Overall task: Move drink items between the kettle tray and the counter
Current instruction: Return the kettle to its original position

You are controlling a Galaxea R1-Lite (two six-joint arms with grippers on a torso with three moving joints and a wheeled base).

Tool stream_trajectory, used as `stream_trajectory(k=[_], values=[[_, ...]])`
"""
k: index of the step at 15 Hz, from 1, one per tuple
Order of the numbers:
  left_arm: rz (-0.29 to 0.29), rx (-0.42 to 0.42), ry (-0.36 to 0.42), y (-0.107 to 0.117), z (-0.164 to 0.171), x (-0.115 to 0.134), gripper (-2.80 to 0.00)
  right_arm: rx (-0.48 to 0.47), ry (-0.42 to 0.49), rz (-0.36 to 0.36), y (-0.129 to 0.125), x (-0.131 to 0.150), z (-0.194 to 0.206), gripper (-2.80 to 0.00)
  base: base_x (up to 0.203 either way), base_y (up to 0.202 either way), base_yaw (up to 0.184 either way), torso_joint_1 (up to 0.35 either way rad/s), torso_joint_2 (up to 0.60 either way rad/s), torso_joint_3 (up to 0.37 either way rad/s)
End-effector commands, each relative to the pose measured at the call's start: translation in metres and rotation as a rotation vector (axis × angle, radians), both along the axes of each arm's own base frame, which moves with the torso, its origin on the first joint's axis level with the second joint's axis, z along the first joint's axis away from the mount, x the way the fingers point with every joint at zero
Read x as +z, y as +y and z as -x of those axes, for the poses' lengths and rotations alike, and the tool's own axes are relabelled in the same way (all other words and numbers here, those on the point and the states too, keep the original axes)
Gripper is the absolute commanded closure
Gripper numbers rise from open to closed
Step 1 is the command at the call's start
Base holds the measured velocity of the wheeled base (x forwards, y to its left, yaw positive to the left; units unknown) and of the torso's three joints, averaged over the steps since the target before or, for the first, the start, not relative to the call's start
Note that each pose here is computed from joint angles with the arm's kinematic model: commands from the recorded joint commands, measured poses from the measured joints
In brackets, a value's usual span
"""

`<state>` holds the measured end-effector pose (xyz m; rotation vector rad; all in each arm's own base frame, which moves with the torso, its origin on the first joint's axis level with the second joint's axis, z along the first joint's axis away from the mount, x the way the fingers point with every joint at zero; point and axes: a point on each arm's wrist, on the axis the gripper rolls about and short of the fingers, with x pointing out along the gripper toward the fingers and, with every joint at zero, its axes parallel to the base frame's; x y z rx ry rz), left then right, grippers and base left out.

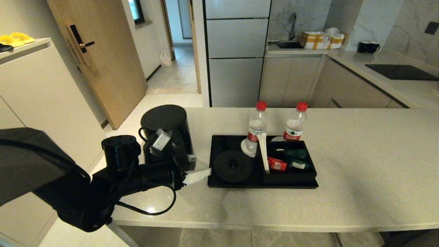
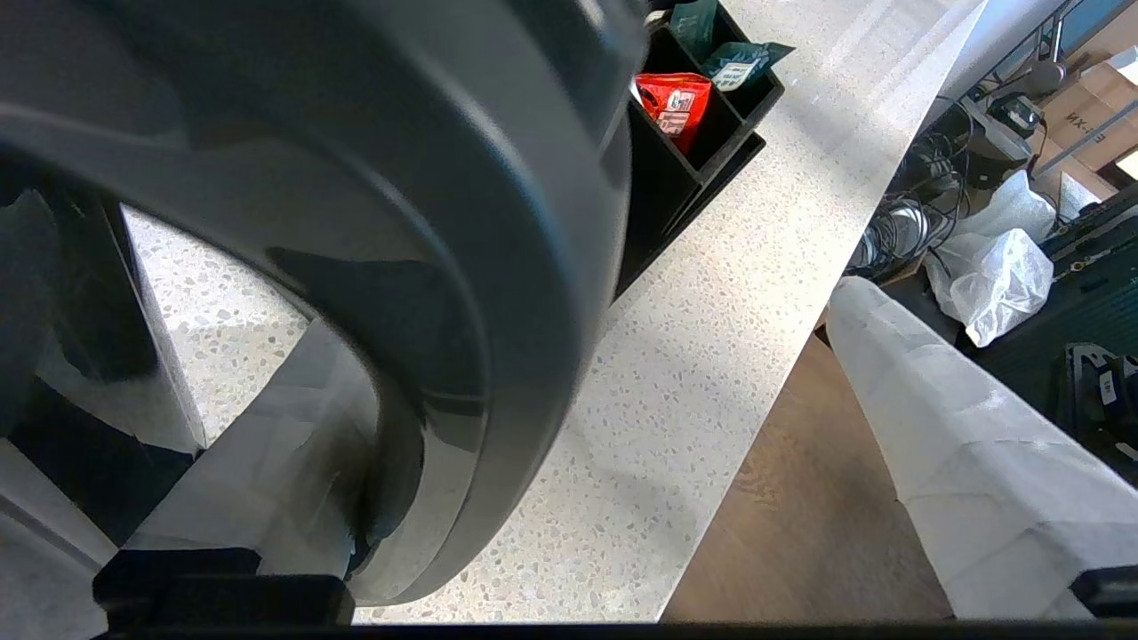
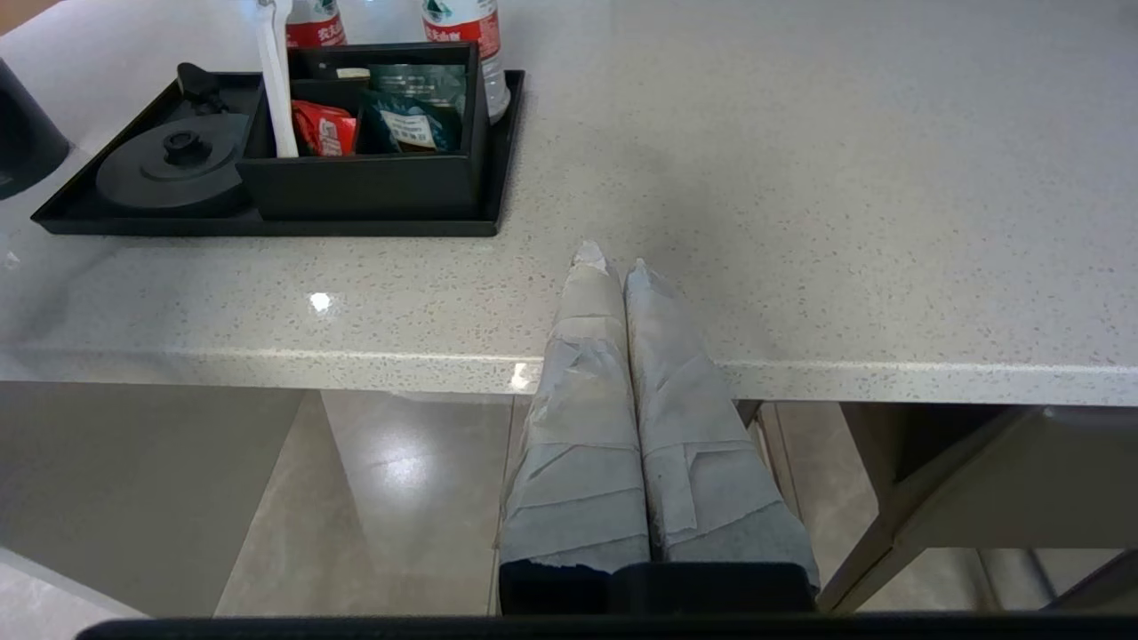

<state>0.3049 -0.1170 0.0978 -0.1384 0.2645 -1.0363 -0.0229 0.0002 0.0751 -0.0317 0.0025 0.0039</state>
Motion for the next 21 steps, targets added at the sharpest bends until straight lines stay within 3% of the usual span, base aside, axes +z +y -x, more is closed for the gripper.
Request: stream_trajectory(k=[1,6,7,16,21], values=[[0.005,-0.003,-0.011,0.0001,0.0007,0.0026,-2.80,0.001,0.000,0.001,0.0000,-0.0001,0.0000,0.00,0.000,0.000,0.000,0.000,0.00,0.000],[0.001,0.012,-0.009,0.0004,0.0001,0.0018,-2.80,0.001,-0.001,0.001,0.0000,0.0002,0.0001,0.00,0.000,0.000,0.000,0.000,0.00,0.000],[0.001,0.013,-0.008,0.0007,-0.0001,0.0015,0.00,0.001,0.001,0.001,0.0000,-0.0002,0.0000,0.00,0.000,0.000,0.000,0.000,0.00,0.000],[0.001,0.013,-0.013,0.0007,0.0002,0.0026,0.00,0.001,-0.001,0.001,0.0000,0.0002,0.0001,0.00,0.000,0.000,0.000,0.000,0.00,0.000],[-0.032,-0.003,-0.045,0.0037,0.0092,-0.0022,0.00,0.001,0.000,0.001,0.0000,-0.0001,0.0000,0.00,0.000,0.000,0.000,0.000,0.00,0.000]])
